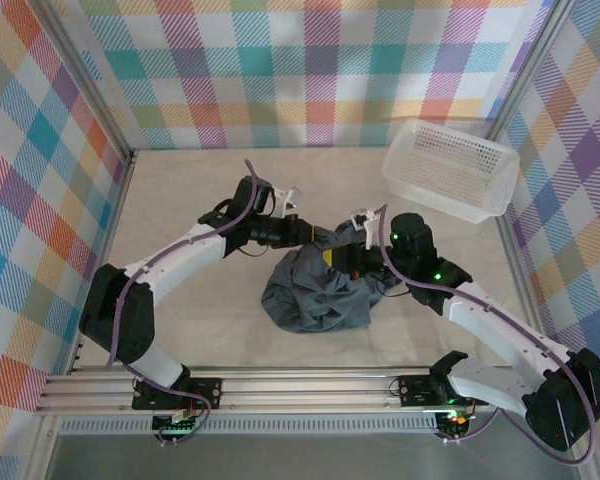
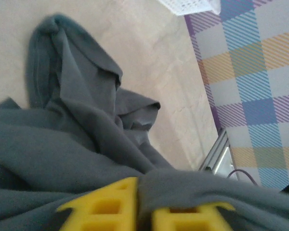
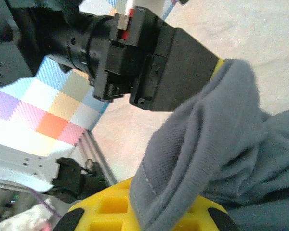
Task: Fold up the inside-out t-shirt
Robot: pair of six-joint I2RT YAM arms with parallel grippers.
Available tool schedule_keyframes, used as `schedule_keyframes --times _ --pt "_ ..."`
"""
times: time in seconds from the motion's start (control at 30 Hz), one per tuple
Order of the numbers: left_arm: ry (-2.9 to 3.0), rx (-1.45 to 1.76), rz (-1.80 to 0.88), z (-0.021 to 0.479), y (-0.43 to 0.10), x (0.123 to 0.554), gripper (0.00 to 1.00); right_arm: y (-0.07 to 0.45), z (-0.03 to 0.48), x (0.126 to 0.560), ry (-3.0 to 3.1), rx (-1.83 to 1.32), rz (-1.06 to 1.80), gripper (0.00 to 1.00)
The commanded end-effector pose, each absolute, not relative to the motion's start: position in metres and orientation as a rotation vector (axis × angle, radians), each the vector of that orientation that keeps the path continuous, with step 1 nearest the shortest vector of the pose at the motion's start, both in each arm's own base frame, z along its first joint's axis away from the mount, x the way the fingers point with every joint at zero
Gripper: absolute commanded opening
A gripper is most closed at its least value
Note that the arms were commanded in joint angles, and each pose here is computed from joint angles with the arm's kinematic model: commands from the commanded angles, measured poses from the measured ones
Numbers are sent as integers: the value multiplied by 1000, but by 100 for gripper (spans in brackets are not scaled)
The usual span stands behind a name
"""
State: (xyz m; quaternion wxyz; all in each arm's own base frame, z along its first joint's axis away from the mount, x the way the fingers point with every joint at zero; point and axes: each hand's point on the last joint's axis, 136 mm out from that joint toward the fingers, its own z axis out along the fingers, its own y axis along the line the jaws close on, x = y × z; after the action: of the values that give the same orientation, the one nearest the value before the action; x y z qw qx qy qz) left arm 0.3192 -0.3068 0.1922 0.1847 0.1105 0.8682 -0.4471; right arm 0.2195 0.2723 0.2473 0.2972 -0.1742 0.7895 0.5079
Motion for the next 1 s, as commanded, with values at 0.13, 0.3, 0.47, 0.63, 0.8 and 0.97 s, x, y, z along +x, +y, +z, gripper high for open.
schedule_keyframes --times 0.13,0.3,0.47,0.63,0.8,0.97 --pt "2267 402 -1151 232 -276 309 51 270 256 230 2098 -370 1433 2" --pt "2163 620 -1214 262 -282 269 61 273 245 226 2118 -498 1387 4" --pt "2193 824 -1165 263 -304 251 64 280 247 213 2145 -639 1442 6" --pt "2147 989 -1239 263 -338 242 64 286 258 206 2118 -710 1511 5" --pt "2166 956 -1257 259 -354 248 60 288 261 204 2116 -743 1521 6" --pt "2224 769 -1328 263 -362 262 8 282 251 212 2137 -710 1421 9"
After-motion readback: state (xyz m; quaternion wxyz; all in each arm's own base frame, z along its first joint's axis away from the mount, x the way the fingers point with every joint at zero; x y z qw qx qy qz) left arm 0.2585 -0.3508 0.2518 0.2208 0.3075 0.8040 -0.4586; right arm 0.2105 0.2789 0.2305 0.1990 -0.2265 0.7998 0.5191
